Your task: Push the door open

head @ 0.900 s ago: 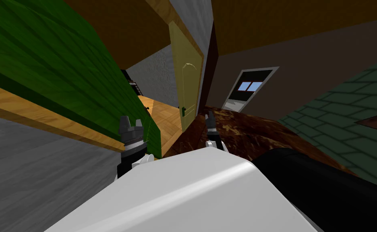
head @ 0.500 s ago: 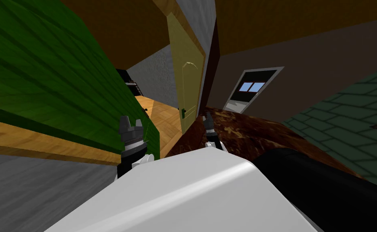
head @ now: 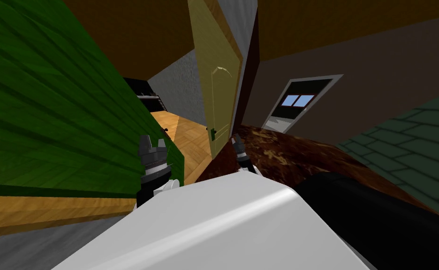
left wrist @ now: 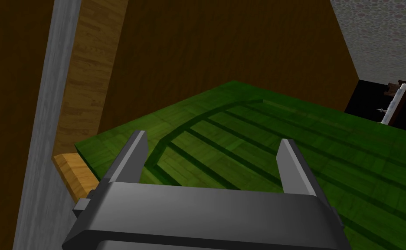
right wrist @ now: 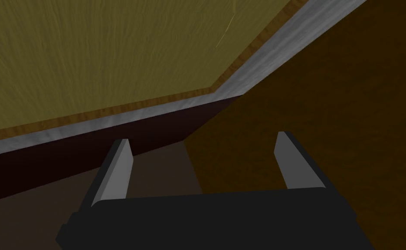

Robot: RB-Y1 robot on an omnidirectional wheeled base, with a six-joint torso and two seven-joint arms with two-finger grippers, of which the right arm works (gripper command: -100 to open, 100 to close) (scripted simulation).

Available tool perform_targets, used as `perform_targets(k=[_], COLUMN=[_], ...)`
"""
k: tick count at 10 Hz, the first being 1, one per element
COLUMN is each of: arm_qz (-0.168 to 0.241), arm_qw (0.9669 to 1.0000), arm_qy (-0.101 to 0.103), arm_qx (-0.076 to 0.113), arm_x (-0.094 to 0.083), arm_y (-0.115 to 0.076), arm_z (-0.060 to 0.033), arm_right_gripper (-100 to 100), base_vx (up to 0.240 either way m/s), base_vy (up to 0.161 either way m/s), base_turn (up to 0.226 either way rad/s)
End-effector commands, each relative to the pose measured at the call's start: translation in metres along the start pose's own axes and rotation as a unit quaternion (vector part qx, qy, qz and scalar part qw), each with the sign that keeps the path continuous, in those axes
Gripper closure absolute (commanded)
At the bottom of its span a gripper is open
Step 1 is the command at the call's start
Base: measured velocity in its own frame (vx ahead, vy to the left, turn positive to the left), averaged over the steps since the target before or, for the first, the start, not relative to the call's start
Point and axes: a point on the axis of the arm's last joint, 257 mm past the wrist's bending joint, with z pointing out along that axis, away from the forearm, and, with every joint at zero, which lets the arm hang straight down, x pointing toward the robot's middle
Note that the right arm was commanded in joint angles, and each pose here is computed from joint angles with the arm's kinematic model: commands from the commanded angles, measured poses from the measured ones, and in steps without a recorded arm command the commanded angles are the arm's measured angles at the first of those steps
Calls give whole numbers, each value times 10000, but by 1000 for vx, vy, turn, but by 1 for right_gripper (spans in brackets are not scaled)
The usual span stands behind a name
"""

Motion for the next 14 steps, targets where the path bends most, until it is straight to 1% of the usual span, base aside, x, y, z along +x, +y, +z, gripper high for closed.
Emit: perform_targets(k=[1,2,4,5,6,7,8,10,11,12,14], arm_qz=[85,116,241,274,337,370,435,498,561,592,711], arm_qw=[9997,9995,9976,9969,9952,9942,9918,9891,9860,9843,9766], arm_qy=[201,275,579,657,812,890,1047,1202,1356,1432,1724], arm_qx=[92,130,296,341,434,483,584,688,795,850,1073], arm_x=[148,197,395,445,544,594,692,786,877,922,1086], arm_y=[-85,-118,-254,-289,-358,-393,-462,-530,-596,-629,-751], arm_z=[-72,-97,-216,-251,-326,-367,-455,-550,-651,-704,-929], arm_right_gripper=[-100,-100,-100,-100,-100,-100,-100,-100,-100,-100,-100], base_vx=[171,134,156,183,157,131,134,135,146,129,145], base_vy=[-39,-33,-65,-61,-58,-51,-56,-55,-60,-44,-68], base_turn=[23,21,30,26,27,25,30,21,31,25,32])
